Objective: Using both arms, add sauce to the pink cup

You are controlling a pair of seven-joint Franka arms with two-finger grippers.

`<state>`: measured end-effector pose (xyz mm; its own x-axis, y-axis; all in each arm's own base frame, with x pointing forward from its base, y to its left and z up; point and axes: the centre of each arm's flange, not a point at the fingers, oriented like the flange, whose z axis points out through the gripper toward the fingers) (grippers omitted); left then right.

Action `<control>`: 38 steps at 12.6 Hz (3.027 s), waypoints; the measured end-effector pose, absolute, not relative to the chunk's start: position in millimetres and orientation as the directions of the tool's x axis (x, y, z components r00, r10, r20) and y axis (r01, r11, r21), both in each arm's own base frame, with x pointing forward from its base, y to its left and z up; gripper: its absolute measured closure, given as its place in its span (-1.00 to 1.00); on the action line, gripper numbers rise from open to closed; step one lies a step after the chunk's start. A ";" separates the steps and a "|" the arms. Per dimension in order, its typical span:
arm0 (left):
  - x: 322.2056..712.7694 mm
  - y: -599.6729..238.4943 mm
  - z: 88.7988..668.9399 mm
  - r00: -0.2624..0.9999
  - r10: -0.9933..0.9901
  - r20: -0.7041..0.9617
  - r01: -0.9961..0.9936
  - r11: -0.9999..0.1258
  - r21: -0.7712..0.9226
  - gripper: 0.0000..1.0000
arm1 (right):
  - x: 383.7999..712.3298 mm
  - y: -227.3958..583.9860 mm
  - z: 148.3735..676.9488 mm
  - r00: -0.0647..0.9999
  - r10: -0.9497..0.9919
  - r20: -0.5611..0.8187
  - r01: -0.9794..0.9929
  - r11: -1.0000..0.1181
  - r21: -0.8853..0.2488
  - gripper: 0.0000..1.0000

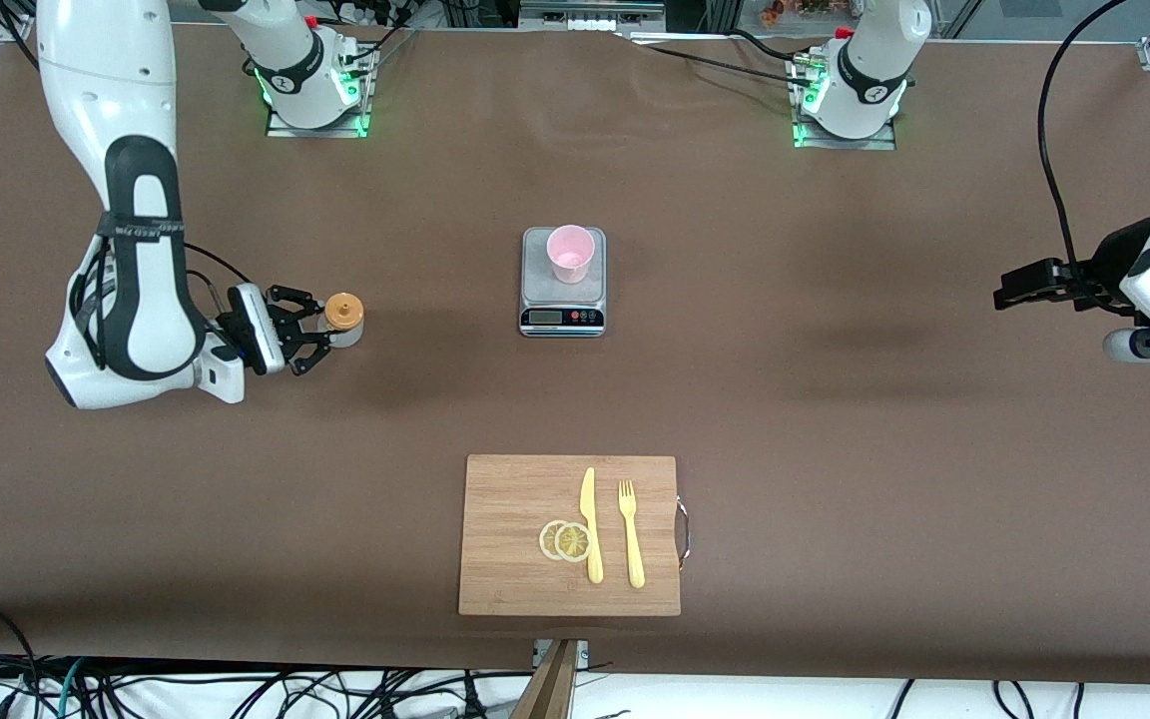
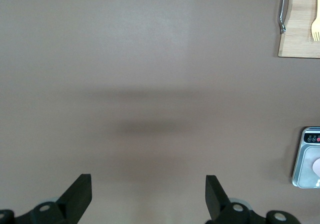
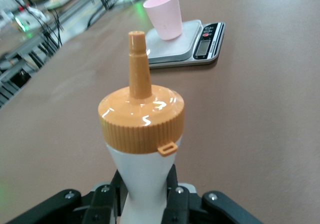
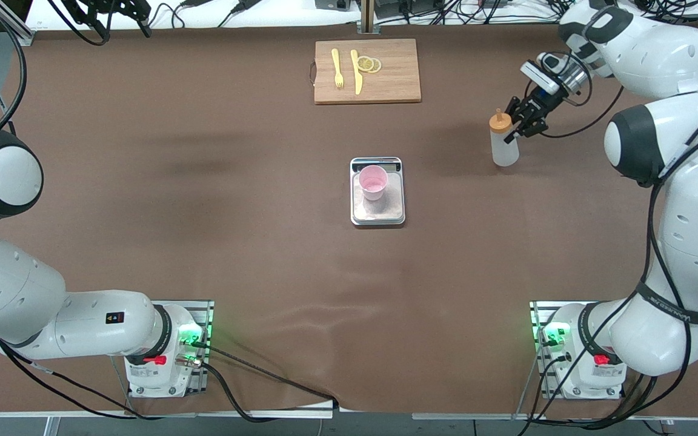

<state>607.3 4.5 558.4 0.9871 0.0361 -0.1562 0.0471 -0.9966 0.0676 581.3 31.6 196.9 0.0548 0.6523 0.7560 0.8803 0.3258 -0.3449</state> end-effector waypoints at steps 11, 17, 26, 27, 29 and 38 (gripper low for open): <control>607.3 4.3 558.4 0.987 0.036 -0.156 0.047 -0.997 0.068 -1.00 | 582.9 -52.2 207.3 0.144 0.680 0.719 0.842 0.298 -0.450 -1.00; 607.3 4.3 558.3 0.987 0.036 -0.156 0.047 -0.997 0.068 -1.00 | 597.1 -100.0 289.9 0.284 0.840 0.461 0.799 0.058 -0.599 -1.00; 607.4 4.3 558.2 0.987 0.036 -0.156 0.047 -0.997 0.068 -1.00 | 623.3 16.3 501.9 0.647 0.741 -0.180 0.638 -0.656 -0.404 -1.00; 607.4 4.3 558.3 0.987 0.036 -0.156 0.047 -0.997 0.068 -1.00 | 614.7 15.5 517.5 0.704 0.680 -0.204 0.600 -0.723 -0.342 -1.00; 607.4 4.3 558.3 0.987 0.036 -0.156 0.047 -0.997 0.068 -1.00 | 594.0 -11.4 533.2 0.813 0.548 -0.196 0.503 -0.831 -0.236 -1.00; 607.6 4.6 558.1 0.987 0.036 -0.156 0.047 -0.997 0.068 -1.00 | 532.3 -31.6 564.4 0.970 0.129 -0.204 0.124 -0.992 -0.036 -1.00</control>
<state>607.6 4.6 558.1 0.9870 0.0362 -0.1564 0.0473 -0.9966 0.0677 532.3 -31.6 564.4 0.9704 0.1287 -0.2043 0.1239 -0.9916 -0.0363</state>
